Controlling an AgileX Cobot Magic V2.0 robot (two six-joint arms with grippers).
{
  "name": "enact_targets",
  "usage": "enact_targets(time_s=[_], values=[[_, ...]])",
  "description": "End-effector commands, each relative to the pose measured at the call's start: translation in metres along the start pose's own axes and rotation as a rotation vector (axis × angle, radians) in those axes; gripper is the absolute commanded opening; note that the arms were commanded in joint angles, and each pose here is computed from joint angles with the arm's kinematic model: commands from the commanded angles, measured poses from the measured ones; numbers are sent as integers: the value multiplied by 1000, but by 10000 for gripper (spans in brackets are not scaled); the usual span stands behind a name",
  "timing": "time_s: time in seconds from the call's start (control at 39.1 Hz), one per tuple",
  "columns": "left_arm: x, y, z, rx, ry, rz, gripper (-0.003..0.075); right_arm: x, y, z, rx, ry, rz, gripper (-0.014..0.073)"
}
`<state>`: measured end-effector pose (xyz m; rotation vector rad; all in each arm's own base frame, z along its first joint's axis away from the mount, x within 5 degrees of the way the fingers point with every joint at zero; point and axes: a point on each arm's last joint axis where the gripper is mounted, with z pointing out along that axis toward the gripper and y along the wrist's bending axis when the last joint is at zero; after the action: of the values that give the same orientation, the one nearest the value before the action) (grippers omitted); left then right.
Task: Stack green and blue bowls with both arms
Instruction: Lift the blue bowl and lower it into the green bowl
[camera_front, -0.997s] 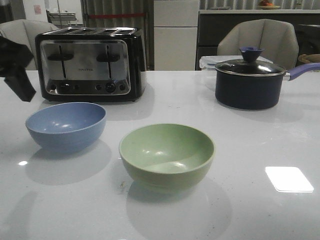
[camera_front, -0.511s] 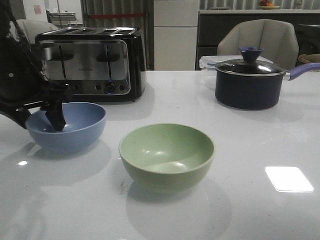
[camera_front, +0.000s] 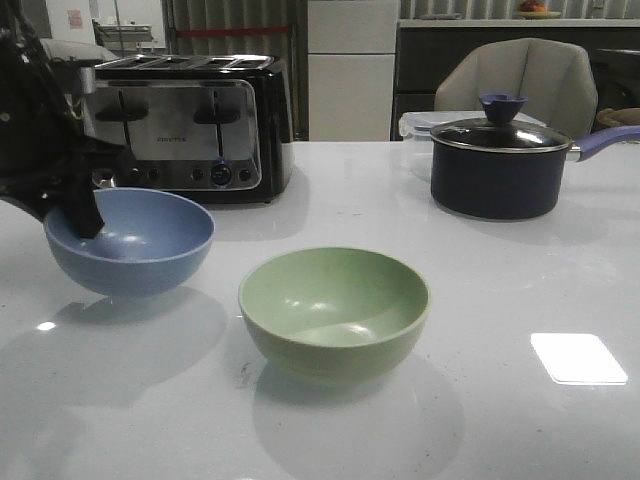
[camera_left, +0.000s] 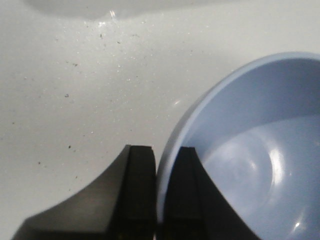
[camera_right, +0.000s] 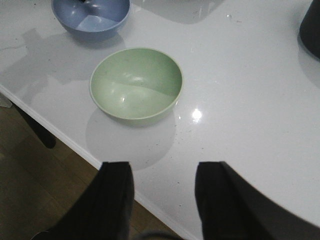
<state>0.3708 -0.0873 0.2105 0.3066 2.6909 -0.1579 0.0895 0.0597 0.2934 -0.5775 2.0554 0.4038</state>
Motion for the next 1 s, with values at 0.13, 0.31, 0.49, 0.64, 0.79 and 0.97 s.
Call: enact_targets(time_s=[0.13, 0.31, 0.49, 0.64, 0.79, 0.97], values=[[-13, -22, -92, 106, -228, 66, 93, -14, 0, -4, 5, -94, -12, 412], [-6, -61, -120, 242, -274, 186, 93, -14, 0, -4, 5, -94, -12, 412], [2, -101, -120, 313, -266, 285, 93, -14, 0, -4, 5, -94, -12, 412], [5, -132, -110, 350, -276, 345, 93, -14, 0, -4, 5, -94, -12, 412], [7, -146, -91, 364, -247, 358, 93, -14, 0, -4, 5, -94, -12, 412], [7, -150, -64, 366, -188, 342, 93, -14, 0, -4, 5, -94, -12, 412]])
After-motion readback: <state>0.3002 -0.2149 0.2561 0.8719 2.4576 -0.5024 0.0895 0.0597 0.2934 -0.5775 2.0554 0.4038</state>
